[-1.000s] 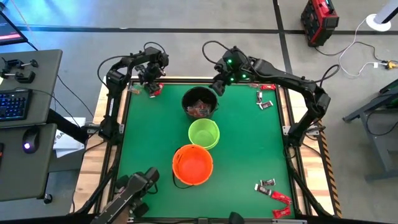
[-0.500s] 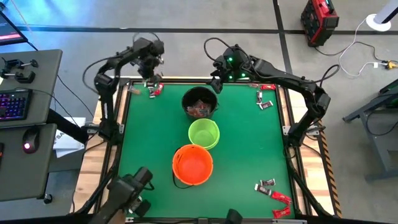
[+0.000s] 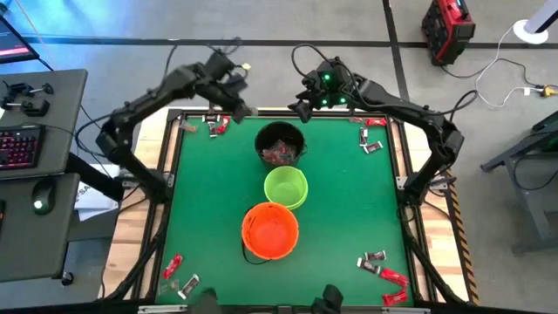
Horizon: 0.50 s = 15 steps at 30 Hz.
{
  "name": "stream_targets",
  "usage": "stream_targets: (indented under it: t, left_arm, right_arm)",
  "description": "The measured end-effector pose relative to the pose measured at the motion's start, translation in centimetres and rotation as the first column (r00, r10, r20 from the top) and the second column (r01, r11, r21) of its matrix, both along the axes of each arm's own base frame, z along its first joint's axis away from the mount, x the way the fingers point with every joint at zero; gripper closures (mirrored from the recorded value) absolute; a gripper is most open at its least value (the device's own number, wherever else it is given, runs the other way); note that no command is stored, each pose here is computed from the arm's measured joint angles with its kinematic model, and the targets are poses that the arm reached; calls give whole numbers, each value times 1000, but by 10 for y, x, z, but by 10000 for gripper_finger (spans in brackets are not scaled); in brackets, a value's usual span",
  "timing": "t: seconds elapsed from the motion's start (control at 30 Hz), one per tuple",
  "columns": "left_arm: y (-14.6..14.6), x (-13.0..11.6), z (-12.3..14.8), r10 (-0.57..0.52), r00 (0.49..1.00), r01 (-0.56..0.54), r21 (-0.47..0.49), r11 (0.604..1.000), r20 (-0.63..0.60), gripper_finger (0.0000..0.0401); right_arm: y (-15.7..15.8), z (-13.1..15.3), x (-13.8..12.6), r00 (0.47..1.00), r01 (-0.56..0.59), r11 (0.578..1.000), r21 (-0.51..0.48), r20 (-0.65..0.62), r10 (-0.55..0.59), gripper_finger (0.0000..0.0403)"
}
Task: Sort candy by brand, put in halloween buckets
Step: Put the green gummy into the black bucket
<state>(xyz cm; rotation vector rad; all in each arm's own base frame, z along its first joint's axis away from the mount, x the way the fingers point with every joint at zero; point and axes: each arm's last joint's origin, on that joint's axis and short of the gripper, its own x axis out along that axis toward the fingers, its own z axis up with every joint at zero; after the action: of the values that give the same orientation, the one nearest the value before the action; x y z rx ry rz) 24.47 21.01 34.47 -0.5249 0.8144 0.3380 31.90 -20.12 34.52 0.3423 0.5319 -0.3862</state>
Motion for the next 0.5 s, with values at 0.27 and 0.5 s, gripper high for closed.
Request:
stream_targets:
  t: [0.27, 0.5]
  left_arm:
    - [-44, 54, -34, -158, 978, 152, 51, 987, 135, 399]
    - [-50, 64, -44, -128, 988, 121, 77, 990, 90, 343]
  right_arm:
    - [-10, 0, -7, 999, 41, 999, 16, 2, -41, 139]
    - [-17, 0, -11, 998, 62, 998, 16, 2, -62, 139]
